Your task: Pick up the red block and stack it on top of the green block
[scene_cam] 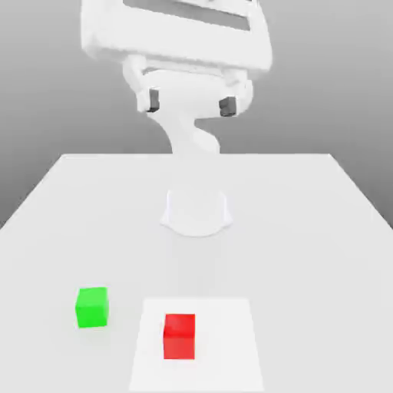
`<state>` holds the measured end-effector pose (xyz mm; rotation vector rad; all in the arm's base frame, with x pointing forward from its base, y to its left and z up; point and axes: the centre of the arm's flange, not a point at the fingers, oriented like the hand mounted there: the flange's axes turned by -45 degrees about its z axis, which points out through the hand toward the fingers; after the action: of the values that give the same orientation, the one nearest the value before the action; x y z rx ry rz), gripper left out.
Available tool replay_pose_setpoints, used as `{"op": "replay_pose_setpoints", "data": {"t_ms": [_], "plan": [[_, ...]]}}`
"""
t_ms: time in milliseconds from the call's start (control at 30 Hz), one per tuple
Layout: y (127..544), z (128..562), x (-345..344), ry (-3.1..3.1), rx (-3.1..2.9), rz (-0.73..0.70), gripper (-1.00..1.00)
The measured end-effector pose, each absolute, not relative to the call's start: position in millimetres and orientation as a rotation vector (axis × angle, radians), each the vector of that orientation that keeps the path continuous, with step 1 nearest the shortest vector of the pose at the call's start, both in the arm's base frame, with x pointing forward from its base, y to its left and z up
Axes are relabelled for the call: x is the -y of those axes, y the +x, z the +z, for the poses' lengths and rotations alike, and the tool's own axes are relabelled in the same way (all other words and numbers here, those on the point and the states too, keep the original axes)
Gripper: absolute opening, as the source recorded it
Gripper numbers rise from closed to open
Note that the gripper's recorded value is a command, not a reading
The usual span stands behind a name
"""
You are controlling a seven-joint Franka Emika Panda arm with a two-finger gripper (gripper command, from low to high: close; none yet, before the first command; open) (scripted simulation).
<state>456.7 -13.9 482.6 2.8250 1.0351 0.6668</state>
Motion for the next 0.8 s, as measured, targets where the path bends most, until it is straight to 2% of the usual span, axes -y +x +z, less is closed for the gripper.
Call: {"op": "replay_pose_setpoints", "data": {"t_ms": [333, 667, 800], "plan": [[461, 347, 15, 2.618, -1.603, 0.358, 0.0], [427, 227, 25, 2.298, -2.127, 0.048, 0.0], [422, 185, 27, 2.236, -2.201, 0.004, 0.0]]}}
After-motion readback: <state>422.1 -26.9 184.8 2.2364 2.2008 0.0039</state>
